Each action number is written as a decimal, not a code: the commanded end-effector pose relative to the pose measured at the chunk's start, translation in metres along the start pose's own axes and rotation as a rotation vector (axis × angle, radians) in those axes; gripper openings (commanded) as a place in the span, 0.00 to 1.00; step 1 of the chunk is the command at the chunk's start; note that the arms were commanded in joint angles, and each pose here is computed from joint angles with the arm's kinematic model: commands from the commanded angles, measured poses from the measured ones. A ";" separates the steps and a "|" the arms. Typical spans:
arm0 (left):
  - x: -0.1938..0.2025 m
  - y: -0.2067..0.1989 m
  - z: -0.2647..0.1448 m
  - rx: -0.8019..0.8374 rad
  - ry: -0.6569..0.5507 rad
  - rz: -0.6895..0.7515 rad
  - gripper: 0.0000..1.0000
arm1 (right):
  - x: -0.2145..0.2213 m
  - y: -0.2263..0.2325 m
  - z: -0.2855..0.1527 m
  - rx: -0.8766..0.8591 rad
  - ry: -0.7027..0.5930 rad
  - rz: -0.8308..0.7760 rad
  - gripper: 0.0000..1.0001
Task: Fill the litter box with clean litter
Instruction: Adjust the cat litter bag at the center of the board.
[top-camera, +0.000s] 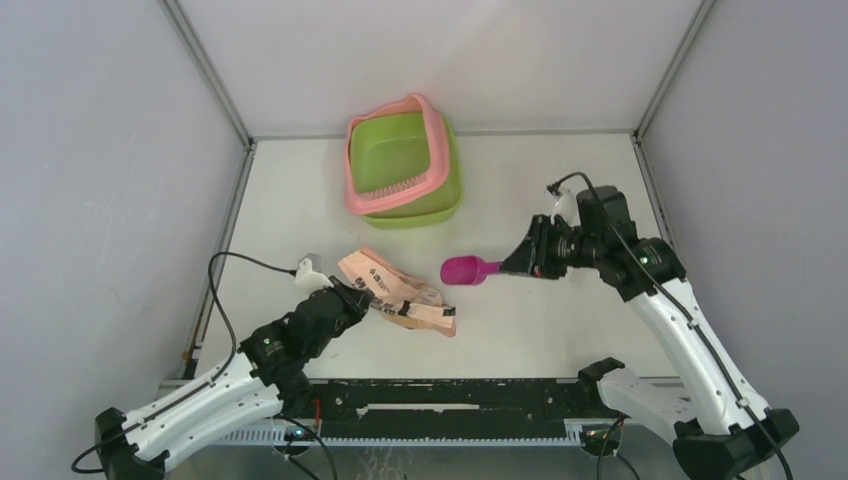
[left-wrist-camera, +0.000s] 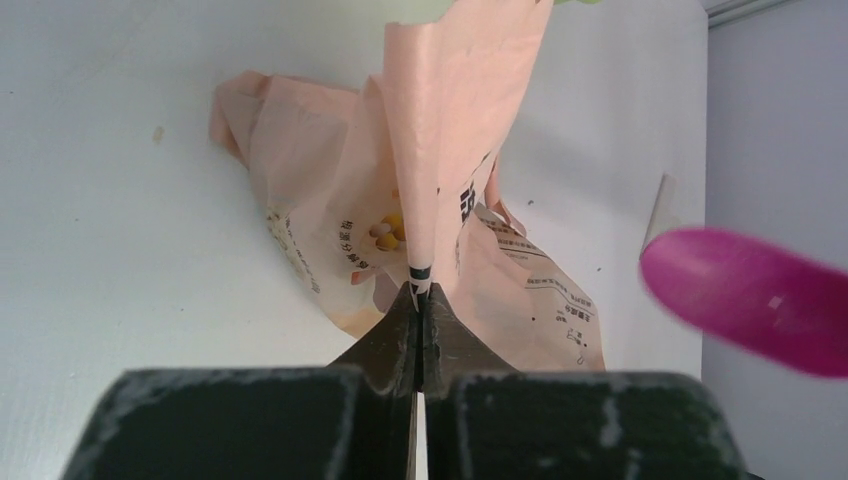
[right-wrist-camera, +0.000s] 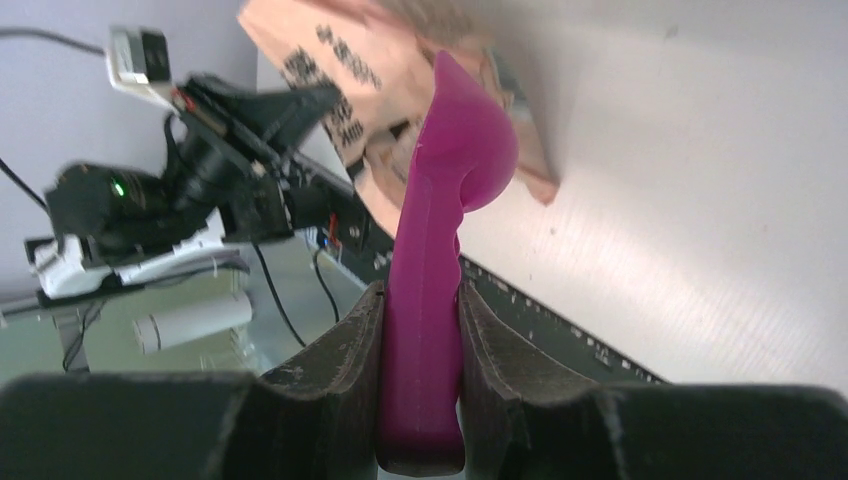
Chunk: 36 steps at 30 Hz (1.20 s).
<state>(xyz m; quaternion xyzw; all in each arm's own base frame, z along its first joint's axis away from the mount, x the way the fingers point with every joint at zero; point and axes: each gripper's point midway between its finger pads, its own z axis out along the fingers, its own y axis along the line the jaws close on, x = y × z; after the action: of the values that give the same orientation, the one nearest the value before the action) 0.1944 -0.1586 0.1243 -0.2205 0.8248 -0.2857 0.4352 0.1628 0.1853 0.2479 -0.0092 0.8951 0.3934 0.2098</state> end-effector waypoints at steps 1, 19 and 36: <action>0.002 0.031 -0.004 -0.112 0.000 0.059 0.01 | -0.070 0.026 -0.002 -0.020 -0.184 -0.081 0.00; -0.175 -0.147 0.042 -0.103 -0.056 0.383 0.74 | -0.121 -0.025 0.014 0.227 -0.267 -0.055 0.00; -0.161 -0.173 0.222 -0.225 0.206 0.472 0.46 | -0.026 -0.004 0.057 0.063 -0.073 -0.111 0.00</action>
<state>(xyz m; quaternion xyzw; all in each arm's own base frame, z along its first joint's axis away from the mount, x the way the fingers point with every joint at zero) 0.4940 -0.2529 0.2386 -0.0560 0.9089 -0.1125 0.3977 0.2098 0.1942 0.2016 -0.0147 0.9199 0.3070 0.2434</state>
